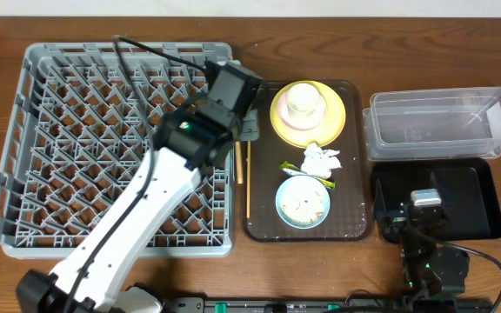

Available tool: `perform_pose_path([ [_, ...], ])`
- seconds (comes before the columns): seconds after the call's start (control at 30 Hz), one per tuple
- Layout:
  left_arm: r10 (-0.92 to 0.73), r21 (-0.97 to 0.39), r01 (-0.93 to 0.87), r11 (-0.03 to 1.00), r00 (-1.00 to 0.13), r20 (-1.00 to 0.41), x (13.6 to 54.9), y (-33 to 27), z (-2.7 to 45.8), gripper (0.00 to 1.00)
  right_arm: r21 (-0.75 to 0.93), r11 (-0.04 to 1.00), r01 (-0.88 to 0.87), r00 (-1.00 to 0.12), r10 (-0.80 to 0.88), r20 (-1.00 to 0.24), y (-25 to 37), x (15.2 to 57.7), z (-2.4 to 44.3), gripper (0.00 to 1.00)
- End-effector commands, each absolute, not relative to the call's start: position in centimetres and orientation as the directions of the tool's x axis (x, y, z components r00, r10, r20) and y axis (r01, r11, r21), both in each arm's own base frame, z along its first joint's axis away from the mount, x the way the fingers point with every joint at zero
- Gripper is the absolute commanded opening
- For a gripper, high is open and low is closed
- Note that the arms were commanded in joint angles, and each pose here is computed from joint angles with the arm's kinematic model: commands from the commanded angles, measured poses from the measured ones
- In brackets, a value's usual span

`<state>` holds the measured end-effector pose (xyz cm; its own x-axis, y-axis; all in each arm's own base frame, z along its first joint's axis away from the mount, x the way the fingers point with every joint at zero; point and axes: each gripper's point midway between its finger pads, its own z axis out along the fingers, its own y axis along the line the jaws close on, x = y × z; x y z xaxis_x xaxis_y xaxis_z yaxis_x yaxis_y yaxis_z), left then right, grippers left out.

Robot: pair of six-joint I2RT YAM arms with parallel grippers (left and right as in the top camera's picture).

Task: Sort waste into correct bins and load items into the dishwasher rack
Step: 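Carry the chopstick into the grey rack and release it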

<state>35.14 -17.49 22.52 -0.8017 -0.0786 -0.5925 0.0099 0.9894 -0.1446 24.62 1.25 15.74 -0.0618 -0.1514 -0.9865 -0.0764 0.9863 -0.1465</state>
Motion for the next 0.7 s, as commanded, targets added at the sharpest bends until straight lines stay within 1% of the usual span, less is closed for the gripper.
perform_pose_path([
  [0.0, 0.056, -0.037, 0.097, 0.995, -0.803, -0.593, 35.4, -16.6, 21.9, 0.06, -0.157, 0.985, -0.071, -0.062, -0.161, -0.985, 1.1, 24.6, 15.7, 0.99],
  [0.13, 0.072, 0.002, 0.085, 0.996, -0.835, -0.545, 35.5, -15.7, 19.4, 0.06, -0.157, 0.985, -0.071, -0.062, -0.161, -0.985, 1.1, 24.6, 15.7, 0.99],
  [0.4, 0.029, 0.046, 0.009, 0.999, -0.888, -0.458, 37.0, -13.1, 15.4, 0.06, -0.157, 0.985, -0.071, -0.062, -0.161, -0.985, 1.1, 24.6, 15.7, 0.99],
  [0.67, 0.036, 0.074, 0.008, 0.997, -0.922, -0.385, 37.0, -13.0, 12.4, 0.06, -0.157, 0.985, -0.071, -0.062, -0.161, -0.985, 1.1, 24.6, 15.7, 0.99],
])
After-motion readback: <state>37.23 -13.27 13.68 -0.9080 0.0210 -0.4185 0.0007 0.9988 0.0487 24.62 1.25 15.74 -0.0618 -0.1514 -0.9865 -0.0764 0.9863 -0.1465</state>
